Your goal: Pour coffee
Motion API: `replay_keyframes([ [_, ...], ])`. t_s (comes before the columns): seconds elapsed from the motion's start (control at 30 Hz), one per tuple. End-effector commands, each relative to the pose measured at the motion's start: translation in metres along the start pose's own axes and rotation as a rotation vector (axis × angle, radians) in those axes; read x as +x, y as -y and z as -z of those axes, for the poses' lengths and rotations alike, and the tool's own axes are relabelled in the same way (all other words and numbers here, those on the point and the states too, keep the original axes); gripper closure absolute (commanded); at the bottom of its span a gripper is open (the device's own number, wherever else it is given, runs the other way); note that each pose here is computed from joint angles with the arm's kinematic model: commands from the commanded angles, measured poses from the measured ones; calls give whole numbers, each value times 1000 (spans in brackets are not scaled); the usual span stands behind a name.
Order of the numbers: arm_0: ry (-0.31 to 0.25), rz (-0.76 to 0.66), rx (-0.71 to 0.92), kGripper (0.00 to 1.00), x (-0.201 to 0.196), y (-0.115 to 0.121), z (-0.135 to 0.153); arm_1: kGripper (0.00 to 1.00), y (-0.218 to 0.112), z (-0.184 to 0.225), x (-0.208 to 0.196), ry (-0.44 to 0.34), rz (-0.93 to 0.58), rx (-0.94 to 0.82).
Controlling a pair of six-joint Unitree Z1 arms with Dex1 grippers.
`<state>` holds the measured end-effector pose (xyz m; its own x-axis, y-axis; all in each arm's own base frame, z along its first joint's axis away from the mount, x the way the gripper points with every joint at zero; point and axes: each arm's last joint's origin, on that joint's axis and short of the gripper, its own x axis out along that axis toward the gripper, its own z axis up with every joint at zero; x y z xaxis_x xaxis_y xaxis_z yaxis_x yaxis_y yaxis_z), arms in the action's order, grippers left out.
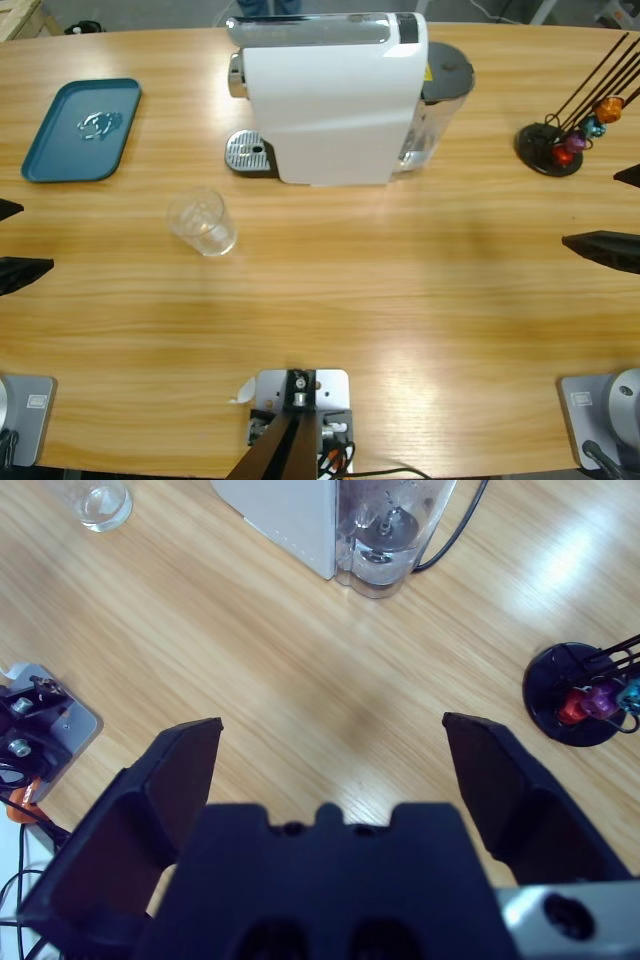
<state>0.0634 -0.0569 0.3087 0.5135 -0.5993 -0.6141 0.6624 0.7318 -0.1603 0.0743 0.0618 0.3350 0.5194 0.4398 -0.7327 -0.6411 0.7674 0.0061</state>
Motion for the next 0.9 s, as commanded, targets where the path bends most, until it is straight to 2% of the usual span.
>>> replay_keyframes([
  [0.03, -46, -4, 13, 4, 10, -1, -4, 0, 1, 0, -1, -8, 12, 13],
  [0.27, -52, -65, -10, 11, 14, -5, -8, 0, 1, 1, -1, -6, 12, 14],
  [0.3, -37, -72, -32, 21, 14, -5, -15, 0, 1, 0, -1, -8, 12, 13],
  [0.33, -5, -75, -87, 23, 13, -5, -29, 0, 1, 0, -1, -10, 12, 13],
  [0.4, 24, -73, -177, 23, 18, -8, -63, 0, 1, 0, 0, -13, 12, 13],
  [0.53, -20, -3, -239, 27, 56, -26, -121, 0, 1, -2, 1, -20, 12, 14],
  [0.7, -71, 37, -412, 59, 123, -58, -182, 4, 1, -2, 1, -19, 14, 15],
  [0.83, -115, 27, -541, 64, 175, -83, -203, 9, 1, -1, -1, 0, 13, 17],
  [0.9, -129, 58, -573, 129, 190, -88, -208, 9, 1, -2, 0, -3, 13, 18],
])
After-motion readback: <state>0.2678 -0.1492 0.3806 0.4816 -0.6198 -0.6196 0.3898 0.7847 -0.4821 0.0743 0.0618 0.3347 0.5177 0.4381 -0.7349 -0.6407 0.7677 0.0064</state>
